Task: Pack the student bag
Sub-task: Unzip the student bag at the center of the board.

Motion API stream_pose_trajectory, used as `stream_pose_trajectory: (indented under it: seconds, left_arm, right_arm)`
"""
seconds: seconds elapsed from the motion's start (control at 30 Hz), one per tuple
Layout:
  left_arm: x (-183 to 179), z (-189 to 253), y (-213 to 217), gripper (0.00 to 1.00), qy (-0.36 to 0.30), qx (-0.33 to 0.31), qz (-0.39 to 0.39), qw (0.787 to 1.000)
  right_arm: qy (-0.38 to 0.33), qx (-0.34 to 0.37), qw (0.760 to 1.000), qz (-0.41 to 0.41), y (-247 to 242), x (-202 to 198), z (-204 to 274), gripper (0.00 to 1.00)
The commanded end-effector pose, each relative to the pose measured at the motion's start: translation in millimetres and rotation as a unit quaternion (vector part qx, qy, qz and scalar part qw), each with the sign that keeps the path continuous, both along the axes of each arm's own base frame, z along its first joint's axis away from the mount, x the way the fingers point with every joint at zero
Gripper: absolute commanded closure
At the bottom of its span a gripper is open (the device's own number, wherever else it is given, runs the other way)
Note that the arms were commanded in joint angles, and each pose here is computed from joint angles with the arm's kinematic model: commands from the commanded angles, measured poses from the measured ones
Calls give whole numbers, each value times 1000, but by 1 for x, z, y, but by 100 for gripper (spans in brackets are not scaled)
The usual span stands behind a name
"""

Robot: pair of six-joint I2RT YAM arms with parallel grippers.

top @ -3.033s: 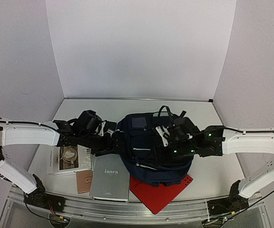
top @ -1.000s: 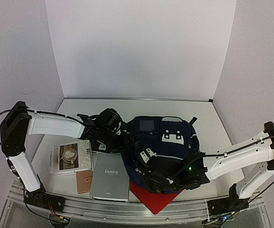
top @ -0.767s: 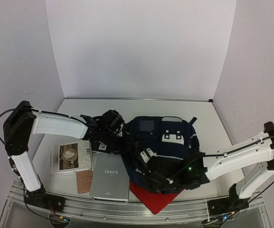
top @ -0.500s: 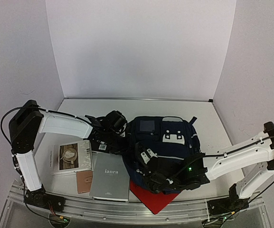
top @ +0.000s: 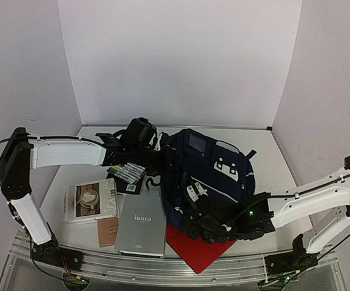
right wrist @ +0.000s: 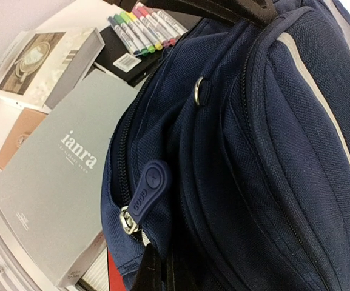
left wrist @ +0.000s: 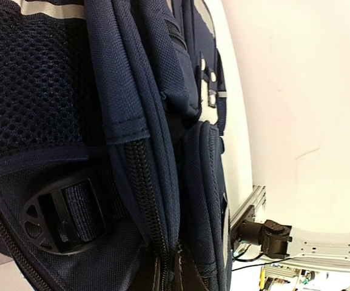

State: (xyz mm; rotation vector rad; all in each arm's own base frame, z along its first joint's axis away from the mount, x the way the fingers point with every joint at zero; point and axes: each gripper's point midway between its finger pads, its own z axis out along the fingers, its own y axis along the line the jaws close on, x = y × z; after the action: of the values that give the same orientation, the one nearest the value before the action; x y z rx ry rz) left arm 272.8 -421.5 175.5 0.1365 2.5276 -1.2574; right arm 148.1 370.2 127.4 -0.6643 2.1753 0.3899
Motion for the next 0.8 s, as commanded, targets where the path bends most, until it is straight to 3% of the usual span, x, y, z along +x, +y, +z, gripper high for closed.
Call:
stream_pose_trajectory:
  seconds: [0.0, 0.3, 0.5, 0.57, 0.63, 0.77]
  left_arm:
    - [38, 103, -3, 100, -92, -128, 31, 987]
    - [84, 91, 20, 100, -72, -153, 100, 981]
    - [89, 65, 11, 98, -74, -120, 63, 988]
    - [83, 58, 12, 84, -78, -99, 43, 991]
    - [75, 58, 18, 64, -94, -82, 26, 992]
    - [52, 54, 40, 41, -124, -20, 9, 992]
  right_arm:
    - [-15, 14, 999, -27, -10, 6, 15, 100]
    - [-37, 99, 993, -60, -16, 14, 60, 100]
    - [-39, 143, 985, -86, -12, 19, 72, 100]
    - [-40, 149, 983, -99, -11, 22, 74, 100]
    - [-39, 153, 982, -106, -8, 23, 74, 100]
    - [-33, 161, 980, -113, -4, 24, 74, 100]
